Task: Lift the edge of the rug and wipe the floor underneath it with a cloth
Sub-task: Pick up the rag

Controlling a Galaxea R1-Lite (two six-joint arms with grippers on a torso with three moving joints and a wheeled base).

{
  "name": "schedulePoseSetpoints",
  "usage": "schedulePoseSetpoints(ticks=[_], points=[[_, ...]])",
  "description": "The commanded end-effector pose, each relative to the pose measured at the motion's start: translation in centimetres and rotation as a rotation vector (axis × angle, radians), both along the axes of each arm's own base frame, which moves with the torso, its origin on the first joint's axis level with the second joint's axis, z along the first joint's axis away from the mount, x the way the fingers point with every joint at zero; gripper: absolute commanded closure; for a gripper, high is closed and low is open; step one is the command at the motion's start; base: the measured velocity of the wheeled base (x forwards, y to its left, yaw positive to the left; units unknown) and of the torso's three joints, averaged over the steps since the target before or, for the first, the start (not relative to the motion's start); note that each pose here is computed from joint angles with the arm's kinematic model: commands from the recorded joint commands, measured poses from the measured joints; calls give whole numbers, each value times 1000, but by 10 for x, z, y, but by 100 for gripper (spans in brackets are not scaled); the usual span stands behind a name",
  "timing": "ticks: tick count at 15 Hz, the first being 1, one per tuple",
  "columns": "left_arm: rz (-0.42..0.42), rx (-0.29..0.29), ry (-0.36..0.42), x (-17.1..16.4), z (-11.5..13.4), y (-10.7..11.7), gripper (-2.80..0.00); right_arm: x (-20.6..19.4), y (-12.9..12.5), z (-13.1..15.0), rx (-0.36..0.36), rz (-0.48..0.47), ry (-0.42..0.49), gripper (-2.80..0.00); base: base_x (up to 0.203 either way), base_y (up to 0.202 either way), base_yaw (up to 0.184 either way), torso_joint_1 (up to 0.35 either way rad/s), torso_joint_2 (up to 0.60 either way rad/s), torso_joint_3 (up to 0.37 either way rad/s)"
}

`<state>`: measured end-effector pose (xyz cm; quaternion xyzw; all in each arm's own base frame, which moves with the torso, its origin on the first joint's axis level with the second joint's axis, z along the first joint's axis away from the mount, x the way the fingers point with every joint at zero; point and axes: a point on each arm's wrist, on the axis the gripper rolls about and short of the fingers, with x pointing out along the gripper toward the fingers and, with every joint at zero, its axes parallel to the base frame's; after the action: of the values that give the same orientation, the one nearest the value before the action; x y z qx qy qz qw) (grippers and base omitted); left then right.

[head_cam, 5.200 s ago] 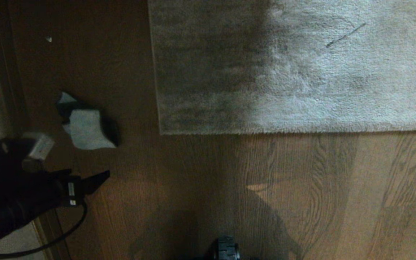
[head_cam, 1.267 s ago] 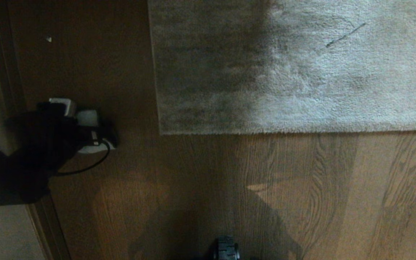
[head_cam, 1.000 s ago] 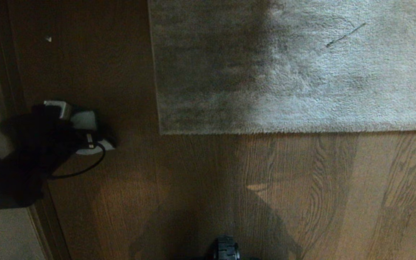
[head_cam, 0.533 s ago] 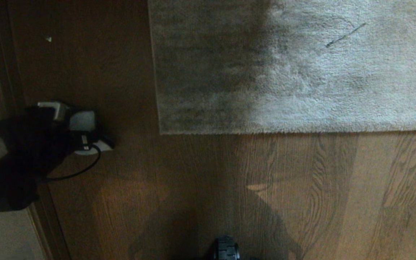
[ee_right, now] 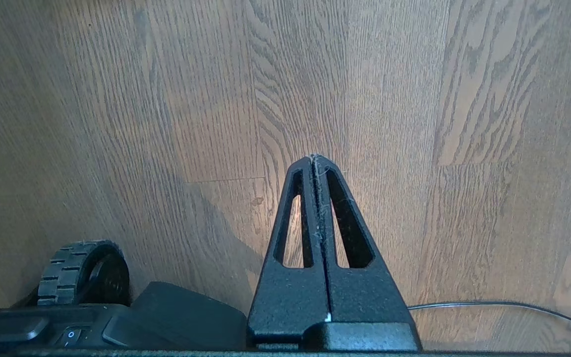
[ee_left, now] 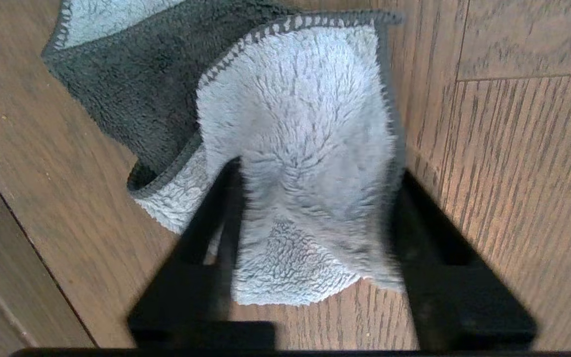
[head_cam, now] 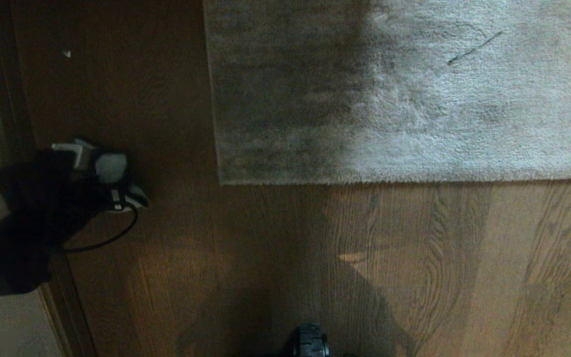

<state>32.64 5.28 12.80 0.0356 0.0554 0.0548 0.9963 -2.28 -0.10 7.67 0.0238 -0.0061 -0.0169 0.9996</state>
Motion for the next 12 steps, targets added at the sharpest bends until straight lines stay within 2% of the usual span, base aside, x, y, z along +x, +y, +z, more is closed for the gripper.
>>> schedulePoseSetpoints(ticks=[1,12], points=[[-2,2,-11,0,2,0,0,0,0,0,0,0,-1,0,0,0,0,0,0,0],[-10,0,-7,-16,6,-4,0,0,0,0,0,0,-1,0,0,0,0,0,0,0]])
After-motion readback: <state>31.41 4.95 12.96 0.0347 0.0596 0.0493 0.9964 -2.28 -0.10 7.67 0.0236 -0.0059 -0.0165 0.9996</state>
